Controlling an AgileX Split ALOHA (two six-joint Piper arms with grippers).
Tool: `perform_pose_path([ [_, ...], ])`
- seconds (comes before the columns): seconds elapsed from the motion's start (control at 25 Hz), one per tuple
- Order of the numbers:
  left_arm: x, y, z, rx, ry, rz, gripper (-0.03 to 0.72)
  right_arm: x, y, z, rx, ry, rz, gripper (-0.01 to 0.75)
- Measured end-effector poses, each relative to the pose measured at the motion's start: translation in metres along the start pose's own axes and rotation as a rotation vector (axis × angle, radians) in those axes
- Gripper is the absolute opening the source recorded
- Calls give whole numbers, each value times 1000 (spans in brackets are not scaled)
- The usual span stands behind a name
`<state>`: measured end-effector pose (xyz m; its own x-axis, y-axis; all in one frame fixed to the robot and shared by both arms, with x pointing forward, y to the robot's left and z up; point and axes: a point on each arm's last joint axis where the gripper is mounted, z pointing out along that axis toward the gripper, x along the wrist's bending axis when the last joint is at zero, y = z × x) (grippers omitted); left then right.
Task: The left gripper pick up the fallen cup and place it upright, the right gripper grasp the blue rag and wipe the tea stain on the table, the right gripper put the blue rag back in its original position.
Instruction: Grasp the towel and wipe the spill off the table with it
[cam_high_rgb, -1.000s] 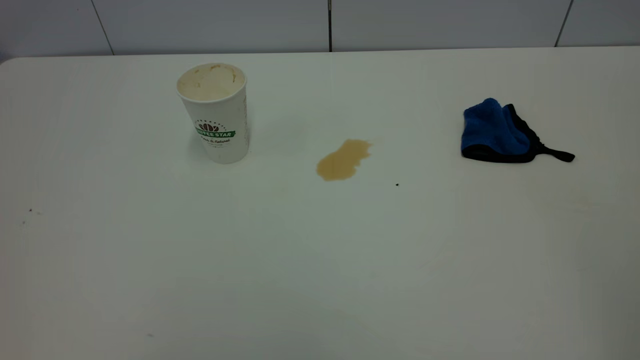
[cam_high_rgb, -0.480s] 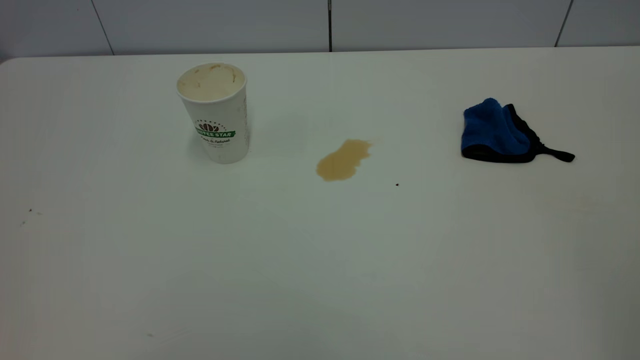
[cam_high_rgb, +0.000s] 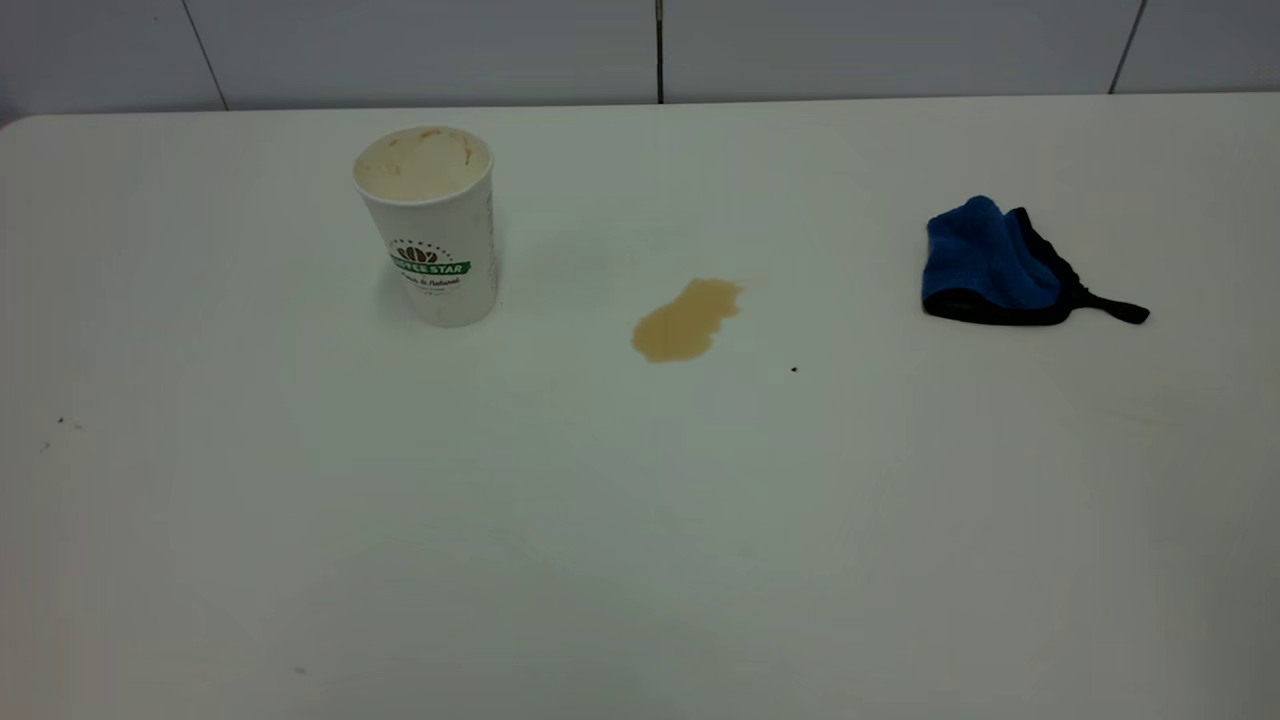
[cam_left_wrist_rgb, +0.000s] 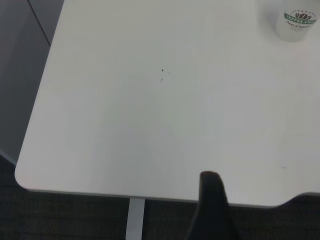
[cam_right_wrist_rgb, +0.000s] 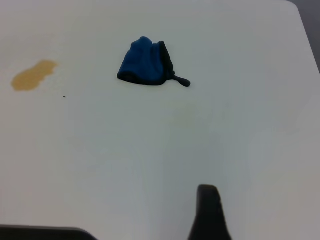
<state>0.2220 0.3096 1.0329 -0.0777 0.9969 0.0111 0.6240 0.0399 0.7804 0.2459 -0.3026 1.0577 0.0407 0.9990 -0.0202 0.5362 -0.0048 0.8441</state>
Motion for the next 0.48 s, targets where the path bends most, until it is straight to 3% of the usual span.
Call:
perform_pose_path([
  [0.24, 0, 0, 0, 0, 0, 0, 581, 3, 73, 59, 143, 6, -13, 685],
  [0.48, 0, 0, 0, 0, 0, 0, 581, 11, 122, 165, 351, 39, -25, 689],
])
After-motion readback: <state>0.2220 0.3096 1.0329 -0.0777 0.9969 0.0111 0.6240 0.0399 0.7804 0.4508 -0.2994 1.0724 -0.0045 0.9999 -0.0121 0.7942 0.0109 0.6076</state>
